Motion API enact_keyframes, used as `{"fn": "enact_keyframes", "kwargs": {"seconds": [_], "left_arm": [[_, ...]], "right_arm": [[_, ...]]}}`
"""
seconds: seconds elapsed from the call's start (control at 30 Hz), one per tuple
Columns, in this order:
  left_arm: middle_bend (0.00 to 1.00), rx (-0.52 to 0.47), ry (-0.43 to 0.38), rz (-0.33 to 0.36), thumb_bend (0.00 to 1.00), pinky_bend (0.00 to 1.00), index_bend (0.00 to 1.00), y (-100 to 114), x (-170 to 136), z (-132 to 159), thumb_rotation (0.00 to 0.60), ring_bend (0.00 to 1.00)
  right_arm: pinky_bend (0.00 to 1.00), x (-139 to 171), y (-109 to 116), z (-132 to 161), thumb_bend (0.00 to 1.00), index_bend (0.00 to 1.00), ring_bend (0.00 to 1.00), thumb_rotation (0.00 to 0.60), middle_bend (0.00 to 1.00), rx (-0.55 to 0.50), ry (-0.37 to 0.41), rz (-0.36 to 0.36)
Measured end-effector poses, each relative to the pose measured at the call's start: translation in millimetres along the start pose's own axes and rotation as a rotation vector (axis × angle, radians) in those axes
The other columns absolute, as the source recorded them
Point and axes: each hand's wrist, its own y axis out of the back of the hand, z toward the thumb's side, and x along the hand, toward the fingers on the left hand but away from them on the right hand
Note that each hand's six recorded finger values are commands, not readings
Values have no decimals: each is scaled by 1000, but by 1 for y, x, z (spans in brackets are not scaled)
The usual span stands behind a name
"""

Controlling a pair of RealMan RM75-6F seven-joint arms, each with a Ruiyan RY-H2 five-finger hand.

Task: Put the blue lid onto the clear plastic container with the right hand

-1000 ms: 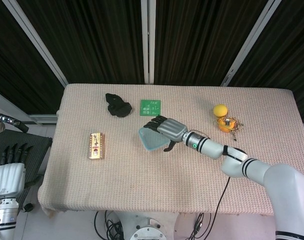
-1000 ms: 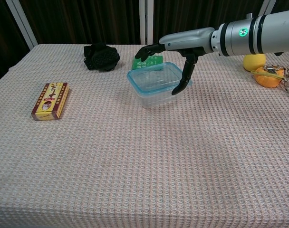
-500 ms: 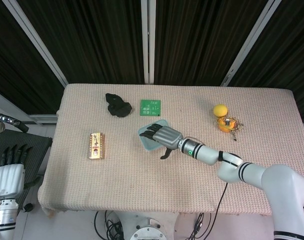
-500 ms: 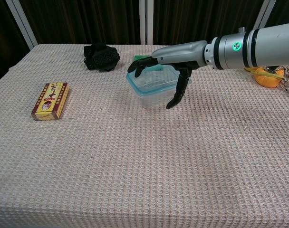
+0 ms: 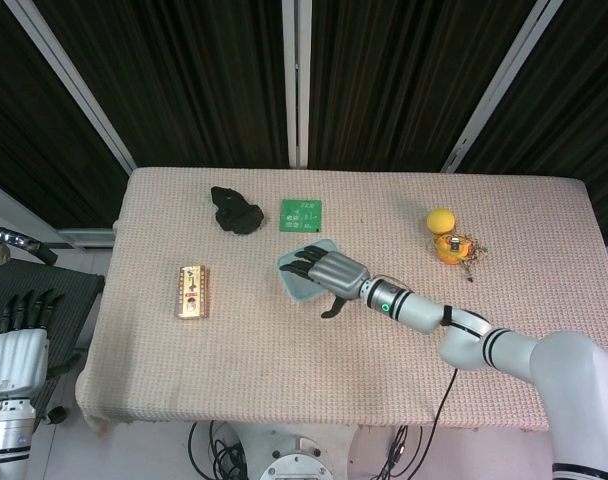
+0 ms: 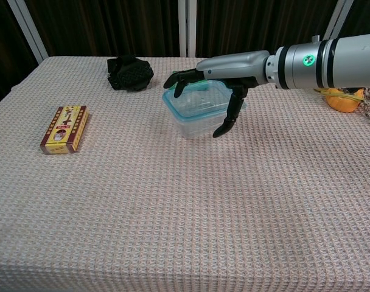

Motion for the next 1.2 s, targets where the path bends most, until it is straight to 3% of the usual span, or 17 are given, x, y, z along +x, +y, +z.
{"fn": "enact_keyframes", "kwargs": {"seconds": [0.17,0.33,0.9,1.2], "left_arm": [[86,-2,-2,1,0,0,160,0,-1,0,600,0],[86,-2,-6,2,0,0,160,-1,-1,2,600,0],[86,-5,-1,5,0,0,160,-1,-5,0,600,0],[86,-7,-1,8,0,0,160,-1,-5,-2,600,0]], "right_arm": [[0,22,-1,2,7,0,0,600,146,-20,19,-38],[0,42,-19,4,7,0,0,600,160,-24,26,-6],[0,37,-42,0,7,0,0,600,171,-17,2,61],[0,38,-35,1,9,0,0,600,169,-25,7,28]]}}
